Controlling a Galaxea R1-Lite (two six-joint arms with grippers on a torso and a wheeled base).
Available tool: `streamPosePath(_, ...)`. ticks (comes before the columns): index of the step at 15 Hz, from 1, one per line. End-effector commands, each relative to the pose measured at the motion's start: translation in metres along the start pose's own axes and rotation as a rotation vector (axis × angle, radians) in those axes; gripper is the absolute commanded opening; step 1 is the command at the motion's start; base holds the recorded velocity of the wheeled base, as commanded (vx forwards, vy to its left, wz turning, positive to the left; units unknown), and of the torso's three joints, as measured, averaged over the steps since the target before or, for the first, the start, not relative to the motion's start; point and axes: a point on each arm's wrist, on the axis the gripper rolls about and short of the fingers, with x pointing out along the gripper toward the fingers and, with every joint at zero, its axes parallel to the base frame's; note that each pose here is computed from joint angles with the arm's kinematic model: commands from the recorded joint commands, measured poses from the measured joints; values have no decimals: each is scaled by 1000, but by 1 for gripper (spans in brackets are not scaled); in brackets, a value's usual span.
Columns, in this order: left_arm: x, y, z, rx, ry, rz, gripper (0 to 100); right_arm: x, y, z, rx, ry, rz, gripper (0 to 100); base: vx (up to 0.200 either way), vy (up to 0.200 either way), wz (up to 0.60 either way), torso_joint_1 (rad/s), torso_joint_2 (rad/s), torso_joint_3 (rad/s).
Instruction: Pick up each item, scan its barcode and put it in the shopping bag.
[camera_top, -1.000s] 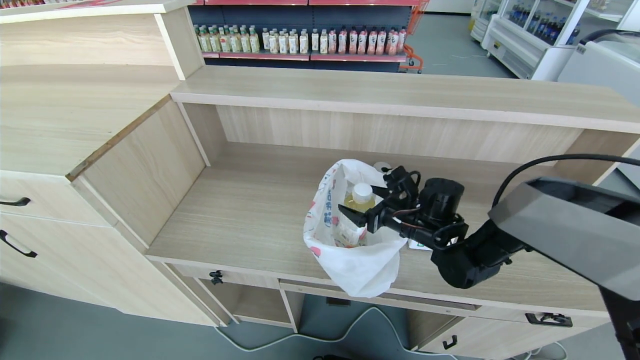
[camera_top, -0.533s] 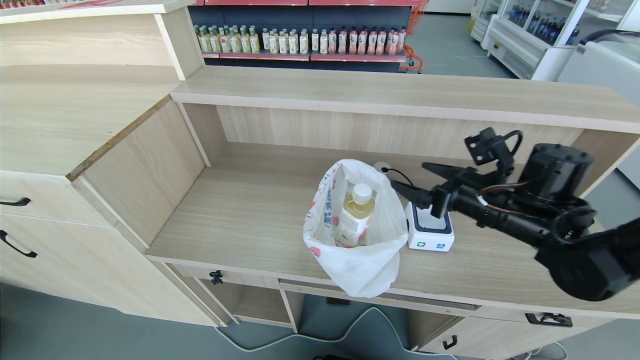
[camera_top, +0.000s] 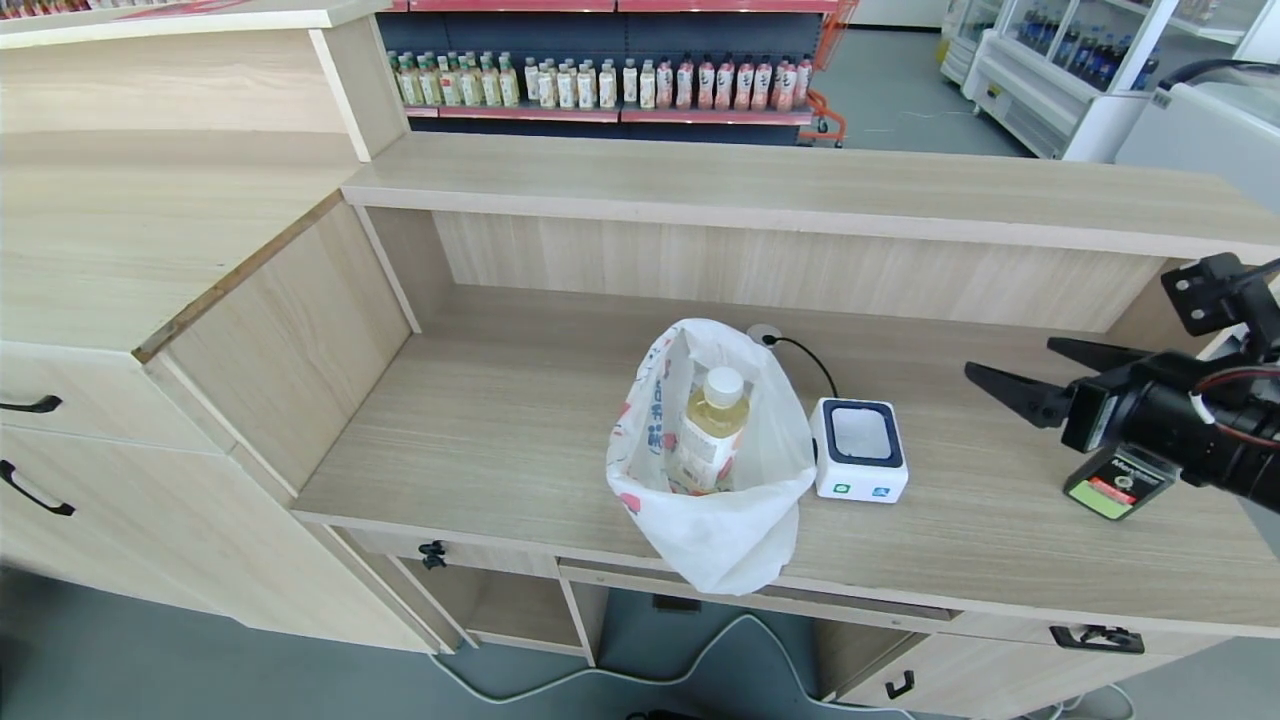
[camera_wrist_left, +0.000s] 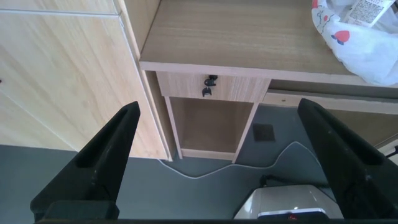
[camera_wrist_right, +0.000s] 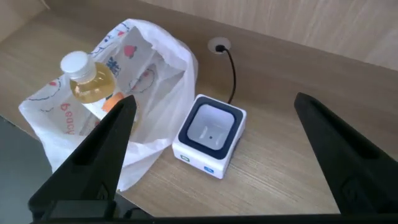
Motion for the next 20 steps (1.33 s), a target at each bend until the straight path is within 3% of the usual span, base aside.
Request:
streamPosePath(1,0,0,0,0,0,0,100,-6,-7,-7,4,23,-36,100,0,0,0,0,0,0)
streamPosePath(7,0,0,0,6,2,0,100,-24,-42,-35,-75,139,-193,100,0,-200,0,4,2,1)
streamPosePath(14,0,0,0,6,2,0,100,-48,-26,-46,-110,215,-181,100,0,-200,0,2,3,2)
streamPosePath(20,0,0,0,6,2,0,100,-58,-10,-49,-74,211,-135,100,0,-200,0,2,4,2)
